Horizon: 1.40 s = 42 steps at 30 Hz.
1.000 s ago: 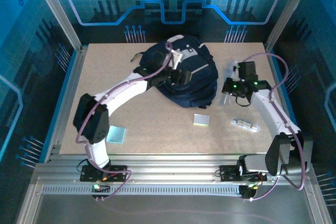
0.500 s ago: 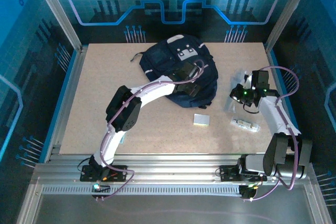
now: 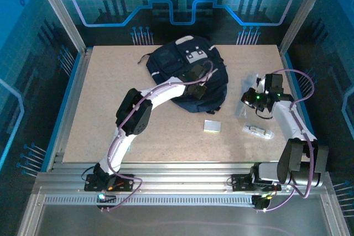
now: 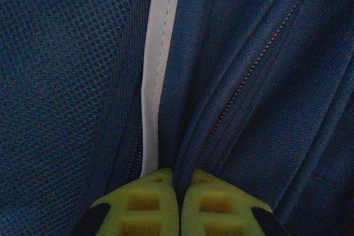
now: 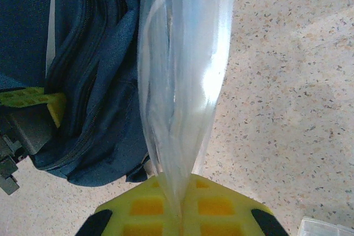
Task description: Pack the student bag
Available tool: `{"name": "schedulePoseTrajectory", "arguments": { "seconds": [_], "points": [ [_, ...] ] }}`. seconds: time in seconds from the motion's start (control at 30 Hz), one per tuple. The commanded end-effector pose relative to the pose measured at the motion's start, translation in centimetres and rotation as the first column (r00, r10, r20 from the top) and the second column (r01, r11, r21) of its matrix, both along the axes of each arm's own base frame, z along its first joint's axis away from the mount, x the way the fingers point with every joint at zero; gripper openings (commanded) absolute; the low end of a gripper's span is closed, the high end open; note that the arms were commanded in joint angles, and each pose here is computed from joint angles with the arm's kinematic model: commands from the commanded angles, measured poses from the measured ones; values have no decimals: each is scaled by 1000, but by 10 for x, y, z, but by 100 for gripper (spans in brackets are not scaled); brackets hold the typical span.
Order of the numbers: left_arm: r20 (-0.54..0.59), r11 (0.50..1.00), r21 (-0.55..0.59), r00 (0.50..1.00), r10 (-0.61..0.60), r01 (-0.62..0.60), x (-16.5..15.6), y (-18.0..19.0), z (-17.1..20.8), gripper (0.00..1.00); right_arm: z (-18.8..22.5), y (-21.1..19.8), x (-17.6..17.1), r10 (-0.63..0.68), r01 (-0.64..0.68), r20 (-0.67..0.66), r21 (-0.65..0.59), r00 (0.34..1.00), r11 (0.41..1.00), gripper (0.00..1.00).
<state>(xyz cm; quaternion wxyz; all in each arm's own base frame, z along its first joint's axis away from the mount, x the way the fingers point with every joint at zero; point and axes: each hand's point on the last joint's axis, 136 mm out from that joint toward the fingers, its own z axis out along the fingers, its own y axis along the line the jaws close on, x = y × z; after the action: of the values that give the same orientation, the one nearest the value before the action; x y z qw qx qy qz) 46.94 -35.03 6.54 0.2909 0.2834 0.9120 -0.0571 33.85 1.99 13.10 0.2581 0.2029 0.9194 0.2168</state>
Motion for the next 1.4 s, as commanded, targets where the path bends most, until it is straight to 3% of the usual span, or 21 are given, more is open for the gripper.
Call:
{"name": "schedulePoseTrajectory", "arguments": {
  "seconds": [0.0,0.1,0.23,0.4,0.5,0.67,0.93,1.13,1.37],
  "points": [
    [-74,998,-19,996,55,-56,-4,27,-1,0,11,-4,4,-10,9,33,7,999,1000,0],
    [-59,986,-146,995,77,-85,-2,26,43,0,14,-2,5,-8,7,40,21,999,1000,0],
    [-43,931,-336,990,134,-141,8,37,106,0,17,6,7,9,-13,51,67,999,998,0],
    [-13,896,-420,988,153,-144,17,48,148,0,21,30,12,66,-83,89,207,994,975,0],
    [-3,886,-440,987,159,-144,25,52,160,0,27,55,20,125,-157,129,284,984,946,0],
    [19,884,-442,983,181,-154,39,61,173,0,31,110,40,262,-304,173,292,949,907,0],
    [34,875,-463,984,175,-140,43,59,192,0,23,193,103,384,-443,227,346,895,827,0],
    [8,858,-495,987,163,-137,35,55,196,0,-8,233,160,373,-413,178,411,911,813,2],
    [-6,843,-526,992,129,-113,18,41,205,0,-18,255,214,206,-287,223,437,953,853,7]
  ]
}}
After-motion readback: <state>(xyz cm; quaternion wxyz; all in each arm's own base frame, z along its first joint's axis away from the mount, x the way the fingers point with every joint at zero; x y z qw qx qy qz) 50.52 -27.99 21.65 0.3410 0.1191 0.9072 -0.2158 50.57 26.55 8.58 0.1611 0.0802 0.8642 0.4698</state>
